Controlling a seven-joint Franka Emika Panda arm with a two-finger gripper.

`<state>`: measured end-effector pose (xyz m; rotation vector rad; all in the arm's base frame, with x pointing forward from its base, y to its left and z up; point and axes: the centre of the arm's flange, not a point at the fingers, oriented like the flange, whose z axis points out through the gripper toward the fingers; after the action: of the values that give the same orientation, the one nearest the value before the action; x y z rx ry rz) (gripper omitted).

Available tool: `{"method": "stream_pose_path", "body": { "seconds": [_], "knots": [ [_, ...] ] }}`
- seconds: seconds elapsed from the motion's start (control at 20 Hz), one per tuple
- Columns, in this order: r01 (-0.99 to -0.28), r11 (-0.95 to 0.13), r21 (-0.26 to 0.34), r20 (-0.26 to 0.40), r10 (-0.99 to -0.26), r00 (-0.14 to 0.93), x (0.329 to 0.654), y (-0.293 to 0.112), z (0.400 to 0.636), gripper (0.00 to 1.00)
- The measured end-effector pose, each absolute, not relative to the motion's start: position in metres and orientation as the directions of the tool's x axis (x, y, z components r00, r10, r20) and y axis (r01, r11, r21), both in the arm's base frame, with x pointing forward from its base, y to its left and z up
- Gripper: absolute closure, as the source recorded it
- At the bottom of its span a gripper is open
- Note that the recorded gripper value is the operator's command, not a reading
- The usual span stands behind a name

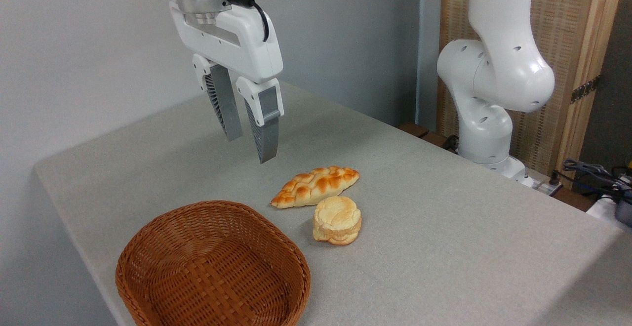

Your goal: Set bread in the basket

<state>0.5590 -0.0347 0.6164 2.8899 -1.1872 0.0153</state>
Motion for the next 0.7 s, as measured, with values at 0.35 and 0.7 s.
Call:
{"method": "stream_pose_path", "body": {
  "seconds": [0.35, 0.7],
  "knots": [
    [-0.703, -0.710, 0.022, 0.005, -0.703, 0.711, 0.558, -0.035, 0.610, 0.00],
    [-0.717, -0.696, 0.052, 0.006, -0.717, 0.697, 0.545, -0.048, 0.590, 0.00]
  ]
}}
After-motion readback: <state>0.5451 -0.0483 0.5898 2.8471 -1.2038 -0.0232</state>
